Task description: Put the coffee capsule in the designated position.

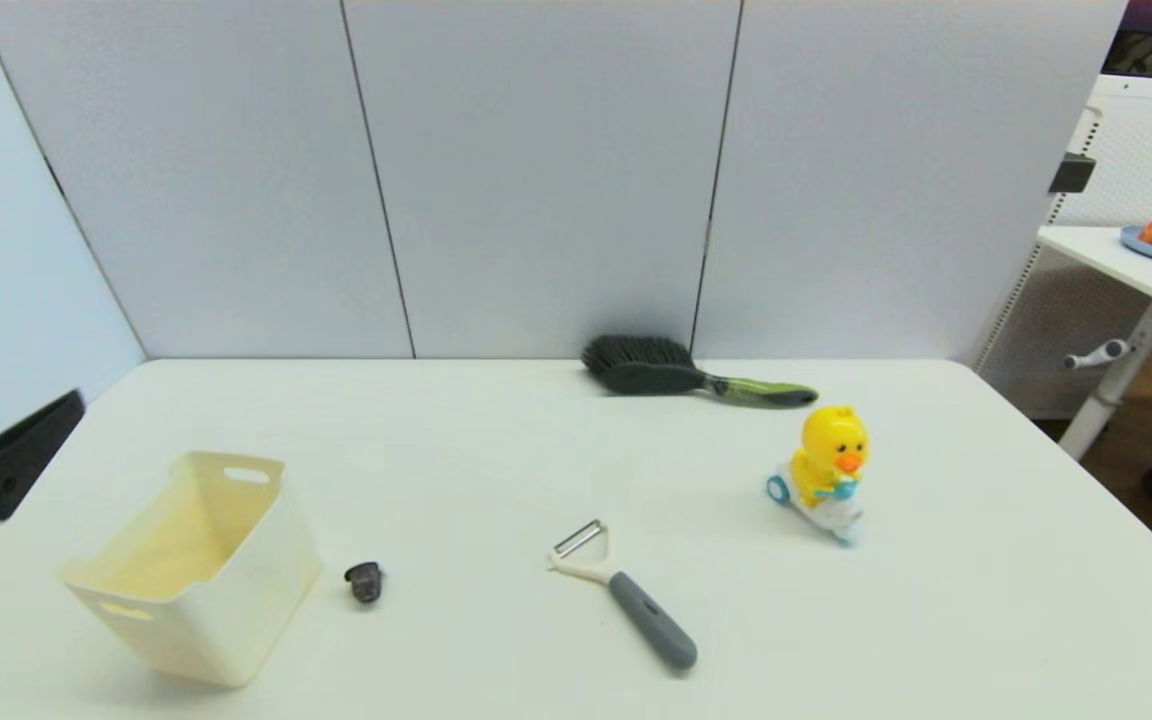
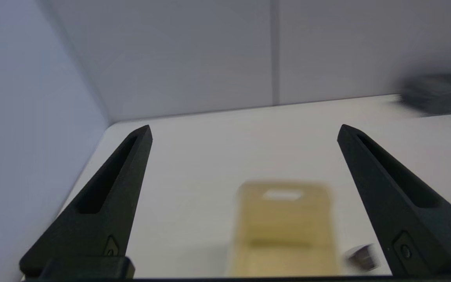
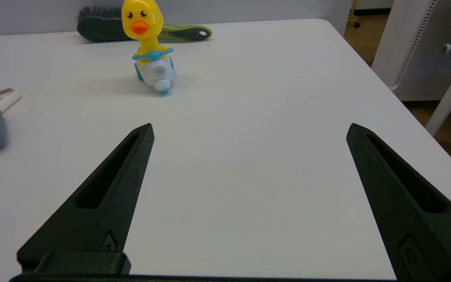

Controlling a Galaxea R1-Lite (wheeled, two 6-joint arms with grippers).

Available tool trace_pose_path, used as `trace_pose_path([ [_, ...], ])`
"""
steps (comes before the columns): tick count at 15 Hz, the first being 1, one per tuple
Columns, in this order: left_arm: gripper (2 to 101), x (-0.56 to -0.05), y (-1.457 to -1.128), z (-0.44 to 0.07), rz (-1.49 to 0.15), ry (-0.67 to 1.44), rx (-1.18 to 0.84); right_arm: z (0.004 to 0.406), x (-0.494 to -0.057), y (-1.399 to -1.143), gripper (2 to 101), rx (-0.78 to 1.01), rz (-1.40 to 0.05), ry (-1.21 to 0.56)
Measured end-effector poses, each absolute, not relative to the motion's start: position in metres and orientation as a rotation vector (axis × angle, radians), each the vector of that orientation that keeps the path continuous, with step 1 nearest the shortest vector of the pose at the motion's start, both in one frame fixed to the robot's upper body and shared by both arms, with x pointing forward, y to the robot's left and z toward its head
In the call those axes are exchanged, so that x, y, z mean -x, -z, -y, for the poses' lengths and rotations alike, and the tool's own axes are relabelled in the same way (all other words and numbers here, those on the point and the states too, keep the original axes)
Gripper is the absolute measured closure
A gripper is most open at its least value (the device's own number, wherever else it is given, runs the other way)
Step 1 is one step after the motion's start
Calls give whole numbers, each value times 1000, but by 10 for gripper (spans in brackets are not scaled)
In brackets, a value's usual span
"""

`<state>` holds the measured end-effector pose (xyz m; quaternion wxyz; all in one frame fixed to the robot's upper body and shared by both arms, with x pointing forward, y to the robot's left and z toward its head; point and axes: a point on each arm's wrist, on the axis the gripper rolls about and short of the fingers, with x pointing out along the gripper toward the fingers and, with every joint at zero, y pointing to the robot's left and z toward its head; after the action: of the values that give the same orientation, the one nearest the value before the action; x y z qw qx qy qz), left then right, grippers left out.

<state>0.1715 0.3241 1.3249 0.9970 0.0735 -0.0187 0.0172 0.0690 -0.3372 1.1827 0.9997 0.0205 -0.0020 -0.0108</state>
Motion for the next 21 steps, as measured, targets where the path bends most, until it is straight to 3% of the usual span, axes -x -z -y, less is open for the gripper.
trace_pose_path([
  [4, 64, -110, -1253, -335, 125, -52, -154, 337, -69, -1183, 50, -41, 4, 21],
  [6, 62, -92, -1223, -332, 77, 46, -155, 337, -69, -1183, 50, -41, 4, 22],
  [9, 61, -76, -1193, -333, -6, 21, -87, 337, -69, -1183, 50, -42, 5, 23],
  [21, 60, -69, -1187, -334, 46, -18, 29, 337, -69, -1183, 50, -42, 5, 22],
])
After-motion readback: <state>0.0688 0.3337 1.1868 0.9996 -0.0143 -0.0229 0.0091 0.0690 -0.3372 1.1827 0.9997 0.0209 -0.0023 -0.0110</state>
